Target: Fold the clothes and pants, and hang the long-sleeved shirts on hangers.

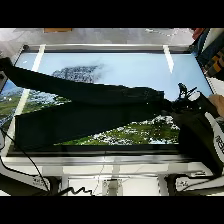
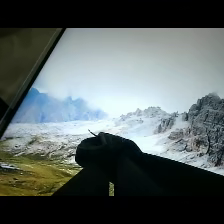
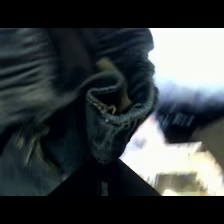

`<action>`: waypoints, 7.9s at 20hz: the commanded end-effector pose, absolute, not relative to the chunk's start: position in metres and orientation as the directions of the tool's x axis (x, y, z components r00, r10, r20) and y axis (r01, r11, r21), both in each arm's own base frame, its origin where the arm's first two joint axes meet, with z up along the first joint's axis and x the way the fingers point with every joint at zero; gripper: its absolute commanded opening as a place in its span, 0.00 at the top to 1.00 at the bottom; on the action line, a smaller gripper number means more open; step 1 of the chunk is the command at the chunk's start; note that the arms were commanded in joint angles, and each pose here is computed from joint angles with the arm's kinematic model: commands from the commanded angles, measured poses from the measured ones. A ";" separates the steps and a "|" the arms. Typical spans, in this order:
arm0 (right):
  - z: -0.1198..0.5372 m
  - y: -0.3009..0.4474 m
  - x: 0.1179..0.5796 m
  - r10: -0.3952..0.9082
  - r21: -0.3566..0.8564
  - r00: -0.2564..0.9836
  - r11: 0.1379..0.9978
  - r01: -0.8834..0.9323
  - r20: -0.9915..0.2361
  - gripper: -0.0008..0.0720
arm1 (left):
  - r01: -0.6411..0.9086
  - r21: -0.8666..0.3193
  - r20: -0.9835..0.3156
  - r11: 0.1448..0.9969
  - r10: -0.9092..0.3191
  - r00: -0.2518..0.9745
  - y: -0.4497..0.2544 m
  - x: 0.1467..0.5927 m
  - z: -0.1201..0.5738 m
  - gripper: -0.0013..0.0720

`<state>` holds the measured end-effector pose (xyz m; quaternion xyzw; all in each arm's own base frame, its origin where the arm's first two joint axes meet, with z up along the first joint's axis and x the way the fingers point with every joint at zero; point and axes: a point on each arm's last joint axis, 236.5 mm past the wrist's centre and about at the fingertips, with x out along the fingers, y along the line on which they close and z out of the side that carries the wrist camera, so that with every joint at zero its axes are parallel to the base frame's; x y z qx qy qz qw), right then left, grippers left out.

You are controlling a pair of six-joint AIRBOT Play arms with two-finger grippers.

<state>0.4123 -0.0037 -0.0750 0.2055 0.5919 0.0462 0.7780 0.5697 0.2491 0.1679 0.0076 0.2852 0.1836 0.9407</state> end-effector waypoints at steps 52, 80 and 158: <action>-0.007 -0.048 0.498 0.021 0.602 0.820 0.690 0.402 -0.572 0.95 | -0.169 0.155 -0.761 0.973 0.227 0.608 0.194 0.546 0.100 0.95; -0.019 -0.057 0.498 -0.013 0.520 0.807 0.759 0.392 -0.590 0.92 | -0.336 -0.253 -0.619 0.907 0.115 0.777 0.188 0.588 0.117 0.02; -0.021 -0.024 0.460 0.120 0.385 0.694 0.892 0.239 -0.710 0.33 | -0.480 -0.334 -0.582 0.812 0.223 0.782 0.200 0.524 0.018 0.01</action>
